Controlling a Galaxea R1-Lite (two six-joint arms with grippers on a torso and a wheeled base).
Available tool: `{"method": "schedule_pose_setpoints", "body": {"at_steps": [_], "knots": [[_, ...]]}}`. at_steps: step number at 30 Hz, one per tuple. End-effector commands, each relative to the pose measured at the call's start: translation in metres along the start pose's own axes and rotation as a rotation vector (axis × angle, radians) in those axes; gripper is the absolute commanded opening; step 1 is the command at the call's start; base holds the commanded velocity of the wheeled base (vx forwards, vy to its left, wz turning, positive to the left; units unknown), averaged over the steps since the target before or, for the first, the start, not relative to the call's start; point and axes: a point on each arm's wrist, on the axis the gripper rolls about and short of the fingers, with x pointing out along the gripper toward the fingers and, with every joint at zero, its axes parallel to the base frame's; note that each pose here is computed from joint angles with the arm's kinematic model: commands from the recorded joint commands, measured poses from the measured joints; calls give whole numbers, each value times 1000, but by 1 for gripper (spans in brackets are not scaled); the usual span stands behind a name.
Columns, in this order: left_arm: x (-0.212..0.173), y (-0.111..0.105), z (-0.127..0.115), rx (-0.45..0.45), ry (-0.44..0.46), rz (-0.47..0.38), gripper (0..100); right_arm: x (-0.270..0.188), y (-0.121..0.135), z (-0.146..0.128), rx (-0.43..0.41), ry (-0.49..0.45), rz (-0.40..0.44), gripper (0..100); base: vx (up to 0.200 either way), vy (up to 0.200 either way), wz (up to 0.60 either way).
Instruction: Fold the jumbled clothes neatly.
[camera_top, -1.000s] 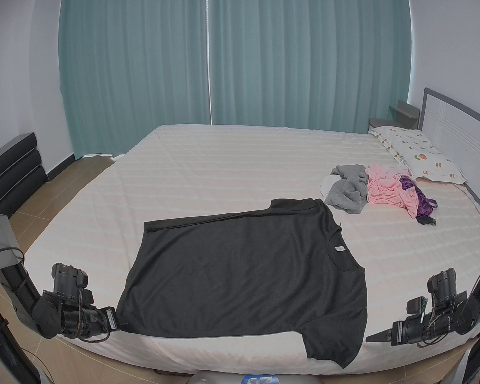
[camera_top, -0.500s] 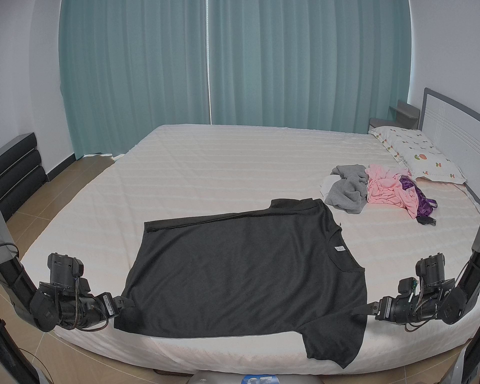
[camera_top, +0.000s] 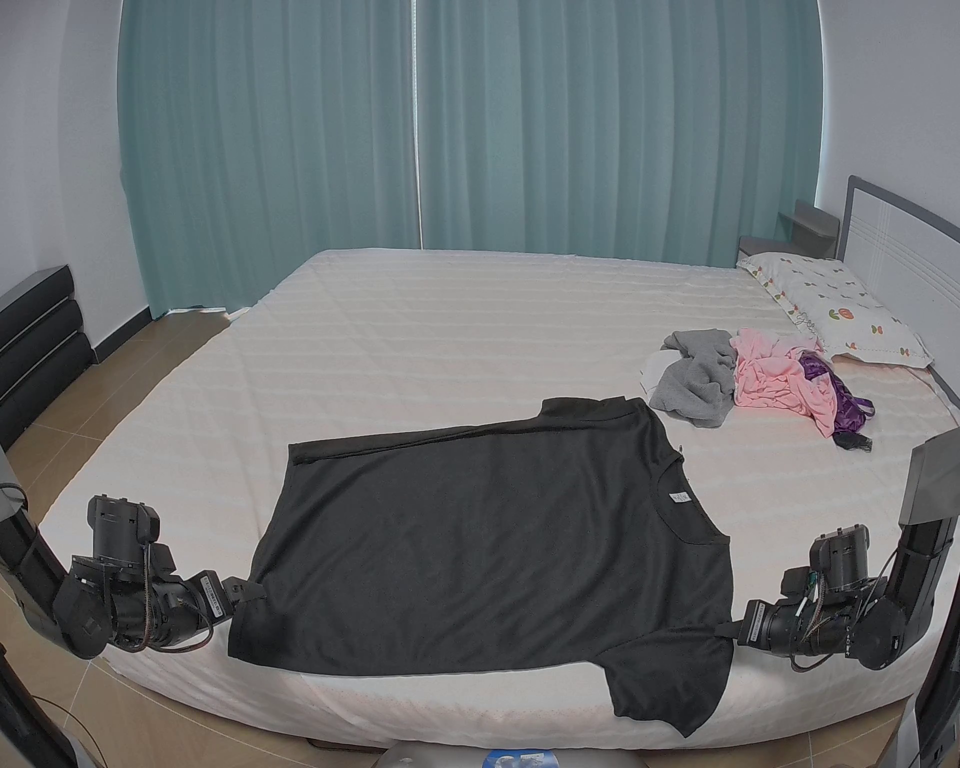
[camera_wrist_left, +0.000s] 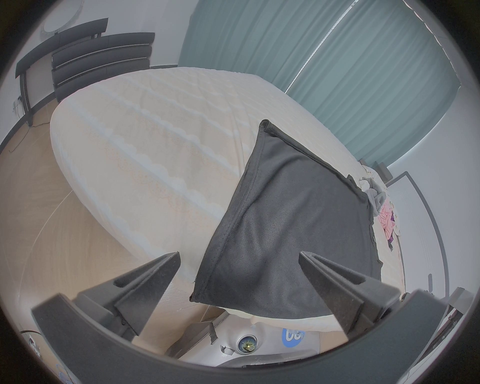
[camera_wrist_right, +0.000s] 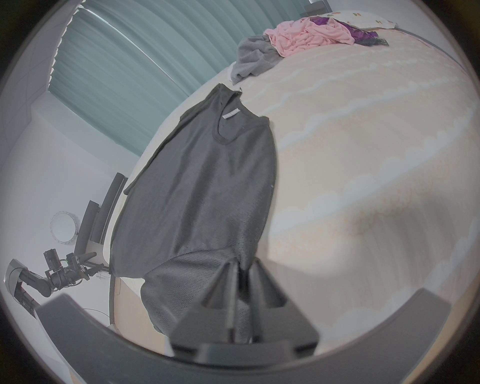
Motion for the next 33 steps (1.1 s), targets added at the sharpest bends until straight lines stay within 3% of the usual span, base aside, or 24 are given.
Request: {"method": "schedule_pose_setpoints", "body": {"at_steps": [1, 17, 18, 28, 33], "knots": [[-1, 0, 0, 0, -4, -2, 100, -1, -4, -4, 14, 16, -16, 0, 0, 0, 0], [-1, 0, -2, 7, 8, 0, 100, -22, -17, -16, 17, 37, -59, 0, 0, 0, 0], [-1, 0, -2, 7, 8, 0, 100, -22, -17, -16, 17, 37, -59, 100, 0, 0, 0], [-2, -5, 2, -1, -10, -25, 100, -38, 0, -8, -33, -53, 27, 100, 0, 0, 0], [-4, -14, 3, -26, -21, -59, 100, -41, 14, -12, 5, -51, 69, 100, 0, 0, 0]]}}
